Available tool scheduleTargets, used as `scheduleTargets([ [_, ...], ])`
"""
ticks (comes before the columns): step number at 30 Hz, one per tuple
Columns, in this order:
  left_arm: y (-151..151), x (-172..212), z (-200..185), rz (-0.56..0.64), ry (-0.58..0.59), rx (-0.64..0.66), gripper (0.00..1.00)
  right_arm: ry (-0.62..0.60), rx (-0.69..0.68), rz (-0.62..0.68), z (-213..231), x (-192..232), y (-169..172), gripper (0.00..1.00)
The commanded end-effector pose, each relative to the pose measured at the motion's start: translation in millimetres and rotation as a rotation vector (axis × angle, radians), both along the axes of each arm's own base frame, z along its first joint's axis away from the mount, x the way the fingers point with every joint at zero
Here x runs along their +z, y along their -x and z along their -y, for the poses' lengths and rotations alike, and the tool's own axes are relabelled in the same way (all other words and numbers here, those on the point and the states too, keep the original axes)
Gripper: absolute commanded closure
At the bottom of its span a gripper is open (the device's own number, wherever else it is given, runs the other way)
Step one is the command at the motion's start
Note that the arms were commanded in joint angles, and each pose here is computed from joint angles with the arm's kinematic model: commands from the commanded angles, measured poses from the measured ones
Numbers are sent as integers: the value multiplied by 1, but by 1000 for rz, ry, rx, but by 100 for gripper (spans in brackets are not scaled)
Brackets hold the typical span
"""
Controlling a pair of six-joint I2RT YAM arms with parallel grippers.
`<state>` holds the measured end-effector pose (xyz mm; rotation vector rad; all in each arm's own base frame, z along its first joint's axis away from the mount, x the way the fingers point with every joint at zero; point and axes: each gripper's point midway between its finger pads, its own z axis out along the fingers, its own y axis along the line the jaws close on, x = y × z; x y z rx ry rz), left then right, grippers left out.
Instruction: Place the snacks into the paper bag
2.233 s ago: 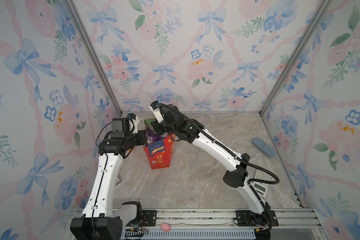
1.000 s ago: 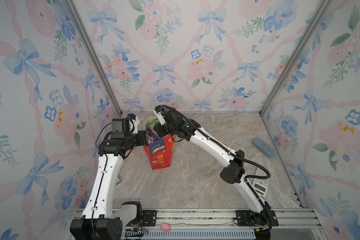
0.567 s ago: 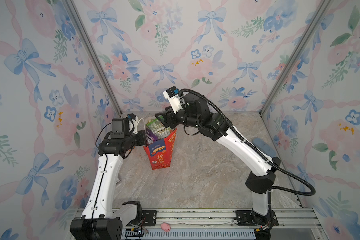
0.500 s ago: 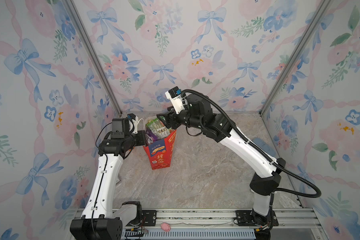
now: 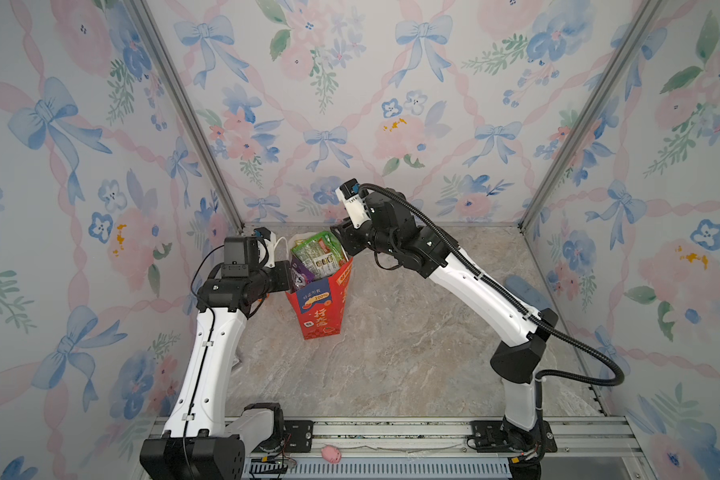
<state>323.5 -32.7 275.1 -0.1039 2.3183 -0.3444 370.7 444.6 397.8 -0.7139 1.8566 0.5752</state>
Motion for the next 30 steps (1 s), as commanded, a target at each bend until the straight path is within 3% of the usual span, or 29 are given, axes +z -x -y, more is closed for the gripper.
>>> scheduleTargets([
  [1,-5,8,2,34,22,-2,98,84,0,-48,-10,-30,-9,56],
  [11,-5,8,3,34,27,-10,99,147,-126,-31,-17,-75,-56,55],
  [22,-5,6,2,32,19,-10,99,186,-32,-101,-44,-129,-56,60],
  [25,-5,7,2,36,18,-11,99,202,-25,-122,-46,-142,-55,64],
  [30,-4,6,3,35,17,-14,99,229,16,-162,-54,-161,-46,83],
])
